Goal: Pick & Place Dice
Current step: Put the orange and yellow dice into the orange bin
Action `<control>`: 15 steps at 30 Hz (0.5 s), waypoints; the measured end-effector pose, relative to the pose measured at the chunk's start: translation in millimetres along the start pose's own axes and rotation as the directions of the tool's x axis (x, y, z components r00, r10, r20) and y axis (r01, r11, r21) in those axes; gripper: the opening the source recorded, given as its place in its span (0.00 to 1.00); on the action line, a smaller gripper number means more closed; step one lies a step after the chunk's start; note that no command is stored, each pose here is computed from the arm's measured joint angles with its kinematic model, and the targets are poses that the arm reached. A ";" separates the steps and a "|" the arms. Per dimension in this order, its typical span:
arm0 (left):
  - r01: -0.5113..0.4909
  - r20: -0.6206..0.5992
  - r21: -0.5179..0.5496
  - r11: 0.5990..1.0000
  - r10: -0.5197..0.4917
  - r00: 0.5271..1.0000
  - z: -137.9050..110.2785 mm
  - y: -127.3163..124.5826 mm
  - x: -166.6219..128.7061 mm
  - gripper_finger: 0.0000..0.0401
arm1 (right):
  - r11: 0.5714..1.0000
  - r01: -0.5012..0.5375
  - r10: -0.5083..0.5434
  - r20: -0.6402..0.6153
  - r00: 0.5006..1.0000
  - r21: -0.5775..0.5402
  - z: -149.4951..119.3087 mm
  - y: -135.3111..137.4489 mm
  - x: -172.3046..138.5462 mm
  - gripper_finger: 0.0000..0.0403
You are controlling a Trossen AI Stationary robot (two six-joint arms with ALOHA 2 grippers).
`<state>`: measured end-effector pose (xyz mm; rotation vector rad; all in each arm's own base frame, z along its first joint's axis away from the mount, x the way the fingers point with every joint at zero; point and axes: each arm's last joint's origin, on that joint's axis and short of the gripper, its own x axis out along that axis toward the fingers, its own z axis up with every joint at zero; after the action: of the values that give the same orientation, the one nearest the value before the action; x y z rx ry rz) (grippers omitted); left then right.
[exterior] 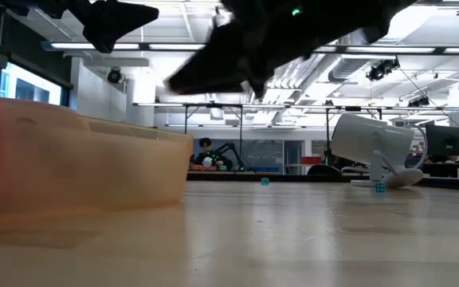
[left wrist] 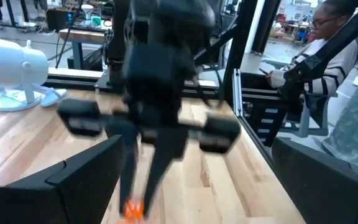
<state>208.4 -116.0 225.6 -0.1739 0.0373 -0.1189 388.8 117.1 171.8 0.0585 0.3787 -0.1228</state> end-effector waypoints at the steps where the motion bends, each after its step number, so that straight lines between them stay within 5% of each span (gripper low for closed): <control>1: 0.000 0.001 0.006 1.000 0.000 1.000 0.1 0.0 0.0 0.99 | 1.000 -0.003 0.003 -0.011 1.000 -0.030 -2.5 0.9 3.7 0.07; 9: -0.001 -0.007 0.016 1.000 0.001 1.000 -0.7 0.1 0.0 0.99 | 0.990 -0.043 0.043 -0.001 0.999 -0.133 3.9 16.4 30.2 0.09; 15: -0.002 -0.013 0.010 1.000 0.003 1.000 -1.3 0.3 0.0 0.99 | 0.985 -0.054 0.051 -0.027 0.998 -0.162 -3.5 14.1 37.9 0.26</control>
<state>208.3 -116.0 224.3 -0.1632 0.0497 -0.1176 424.3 127.1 155.0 -0.0919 0.4081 -0.0387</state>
